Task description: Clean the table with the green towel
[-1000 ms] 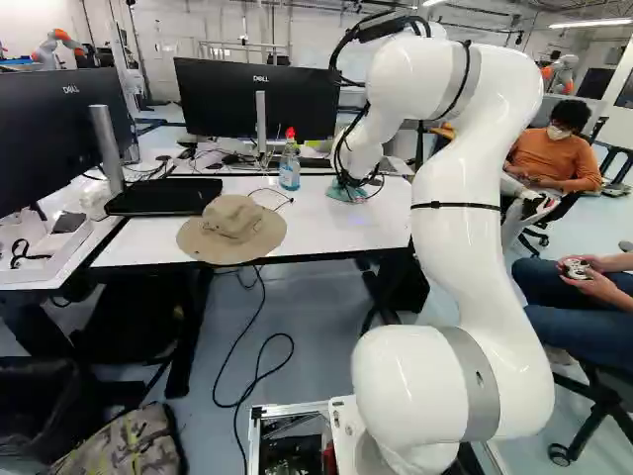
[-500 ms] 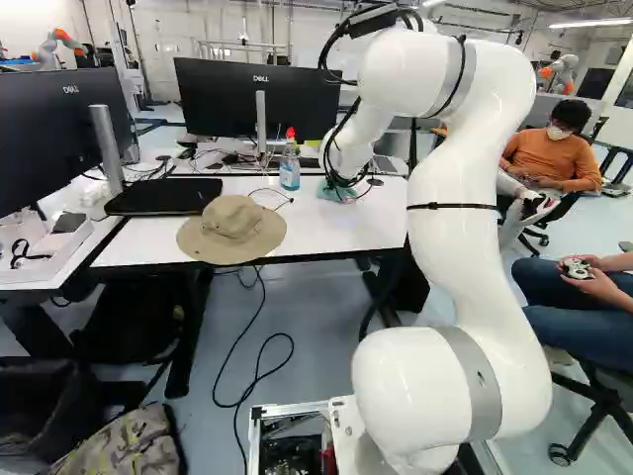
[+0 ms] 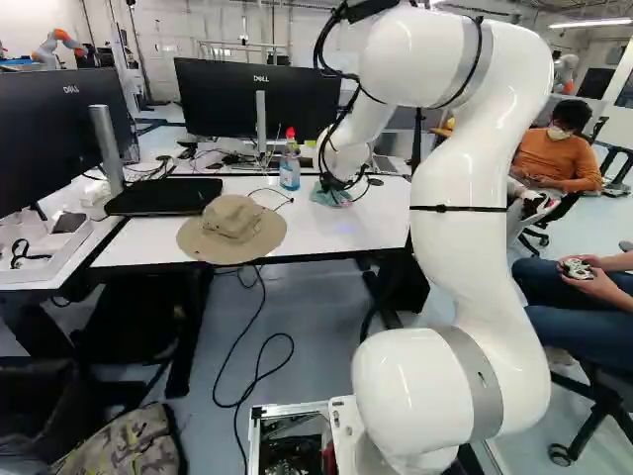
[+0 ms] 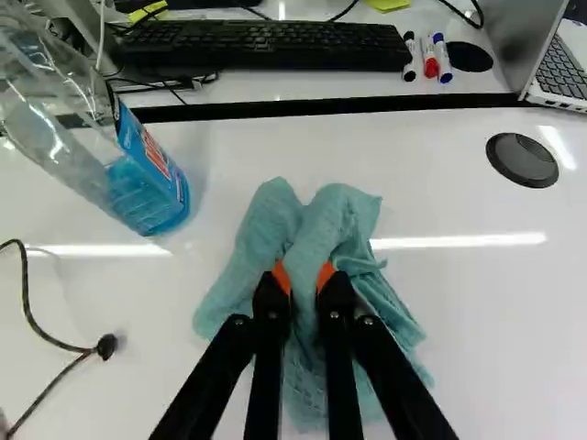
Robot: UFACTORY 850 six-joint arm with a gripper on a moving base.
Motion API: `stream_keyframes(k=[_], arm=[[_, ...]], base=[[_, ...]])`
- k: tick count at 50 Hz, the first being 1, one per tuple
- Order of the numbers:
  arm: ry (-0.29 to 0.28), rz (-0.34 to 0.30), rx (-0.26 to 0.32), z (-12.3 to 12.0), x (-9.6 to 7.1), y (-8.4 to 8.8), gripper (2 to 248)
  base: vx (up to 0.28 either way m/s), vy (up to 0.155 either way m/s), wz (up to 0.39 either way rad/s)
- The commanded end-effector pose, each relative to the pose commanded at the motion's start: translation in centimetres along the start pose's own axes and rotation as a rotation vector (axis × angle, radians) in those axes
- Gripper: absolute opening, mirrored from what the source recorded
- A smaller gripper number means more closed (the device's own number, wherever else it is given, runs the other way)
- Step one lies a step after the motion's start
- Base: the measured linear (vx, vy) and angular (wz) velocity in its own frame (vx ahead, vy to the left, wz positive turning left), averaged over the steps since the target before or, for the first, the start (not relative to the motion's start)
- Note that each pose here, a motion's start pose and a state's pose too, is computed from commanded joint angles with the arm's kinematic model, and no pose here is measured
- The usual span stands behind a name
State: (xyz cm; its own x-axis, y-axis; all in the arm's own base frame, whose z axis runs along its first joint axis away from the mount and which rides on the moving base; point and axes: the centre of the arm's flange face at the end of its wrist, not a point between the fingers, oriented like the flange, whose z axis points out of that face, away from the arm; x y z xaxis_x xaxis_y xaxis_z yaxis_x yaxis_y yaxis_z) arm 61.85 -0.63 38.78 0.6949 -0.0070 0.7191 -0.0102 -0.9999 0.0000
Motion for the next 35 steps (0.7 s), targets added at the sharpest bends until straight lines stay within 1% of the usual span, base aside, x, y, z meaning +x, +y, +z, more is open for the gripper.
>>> stream_keyframes(k=[8, 15, 24, 35], arm=[[-0.01, 0.001, -0.001, -1.2, -0.9, 0.0, 47], [-0.018, 0.006, -0.006, -2.1, -1.7, 0.5, 47], [-0.026, 0.019, -0.019, -3.1, -2.5, 1.6, 47], [-0.032, 0.041, -0.041, -3.9, -3.2, 3.3, 47]], base=[[0.0, 0.0, 0.0], [0.0, 0.0, 0.0], [0.0, 0.0, 0.0], [0.0, 0.0, 0.0]])
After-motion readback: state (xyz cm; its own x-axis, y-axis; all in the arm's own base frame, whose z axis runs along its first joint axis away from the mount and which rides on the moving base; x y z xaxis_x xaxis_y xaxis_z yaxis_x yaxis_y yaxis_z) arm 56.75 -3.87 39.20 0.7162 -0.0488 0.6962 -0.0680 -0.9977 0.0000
